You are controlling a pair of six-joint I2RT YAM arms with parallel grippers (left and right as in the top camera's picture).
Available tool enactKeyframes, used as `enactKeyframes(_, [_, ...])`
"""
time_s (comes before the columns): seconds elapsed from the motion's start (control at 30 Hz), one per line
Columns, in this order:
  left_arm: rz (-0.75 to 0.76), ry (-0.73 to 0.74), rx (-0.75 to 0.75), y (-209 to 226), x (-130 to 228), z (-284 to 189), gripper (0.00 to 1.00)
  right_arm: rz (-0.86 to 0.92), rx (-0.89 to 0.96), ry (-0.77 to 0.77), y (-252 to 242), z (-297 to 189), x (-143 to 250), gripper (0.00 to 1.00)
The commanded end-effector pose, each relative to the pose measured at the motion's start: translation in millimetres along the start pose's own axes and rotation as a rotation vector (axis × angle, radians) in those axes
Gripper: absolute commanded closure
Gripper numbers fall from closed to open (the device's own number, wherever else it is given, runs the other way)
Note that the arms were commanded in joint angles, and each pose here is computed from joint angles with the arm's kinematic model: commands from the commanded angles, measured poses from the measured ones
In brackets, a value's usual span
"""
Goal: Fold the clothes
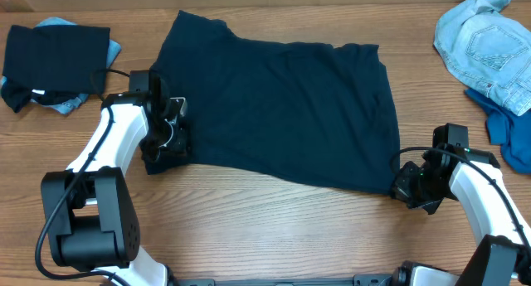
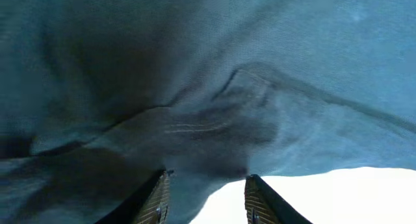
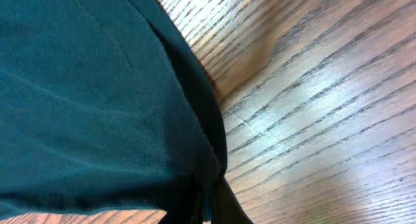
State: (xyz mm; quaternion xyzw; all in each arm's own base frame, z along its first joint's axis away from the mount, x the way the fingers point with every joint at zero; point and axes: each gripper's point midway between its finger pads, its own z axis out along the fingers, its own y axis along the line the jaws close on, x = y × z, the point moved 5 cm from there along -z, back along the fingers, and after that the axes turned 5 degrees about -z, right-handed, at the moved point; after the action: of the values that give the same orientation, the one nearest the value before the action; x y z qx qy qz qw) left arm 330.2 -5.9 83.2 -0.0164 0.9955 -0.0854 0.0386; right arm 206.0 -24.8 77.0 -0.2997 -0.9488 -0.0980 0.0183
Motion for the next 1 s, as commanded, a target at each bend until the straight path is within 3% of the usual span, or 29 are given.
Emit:
enactKeyframes(0.0, [0.050, 0.012, -0.049, 3, 0, 5, 0.51, -0.007, -0.015, -0.012, 1, -1, 0, 0.96])
enactKeyframes(0.07, [0.054, -0.006, -0.050, 3, -4, 5, 0.44, -0.007, -0.015, -0.012, 1, -1, 0, 0.96])
enactKeyframes(0.1, [0.059, -0.017, -0.051, 3, -6, 5, 0.32, -0.007, -0.015, -0.012, 1, -1, 0, 0.96])
enactKeyframes(0.17, [0.088, -0.033, -0.054, 3, -9, 5, 0.24, -0.007, -0.015, -0.012, 1, -1, 0, 0.96])
enactKeyframes(0.4, [0.129, -0.009, -0.077, 6, -6, 7, 0.20, -0.008, -0.016, -0.015, 1, -1, -1, 0.96])
enactKeyframes(0.53, [0.131, 0.026, -0.074, 7, 2, 10, 0.33, -0.008, -0.018, -0.019, 2, -1, -1, 0.96])
enactKeyframes(0.63, [0.127, 0.047, -0.068, 7, 9, 14, 0.50, -0.008, -0.018, -0.018, 2, -1, -1, 0.96])
enactKeyframes(0.77, [0.116, 0.066, -0.068, 8, 16, 20, 0.62, -0.009, -0.019, -0.022, 2, -1, -2, 0.96])
enactKeyframes(0.97, [0.087, 0.057, -0.068, 8, 15, 21, 0.93, -0.014, -0.037, -0.023, 4, -1, -3, 0.96])
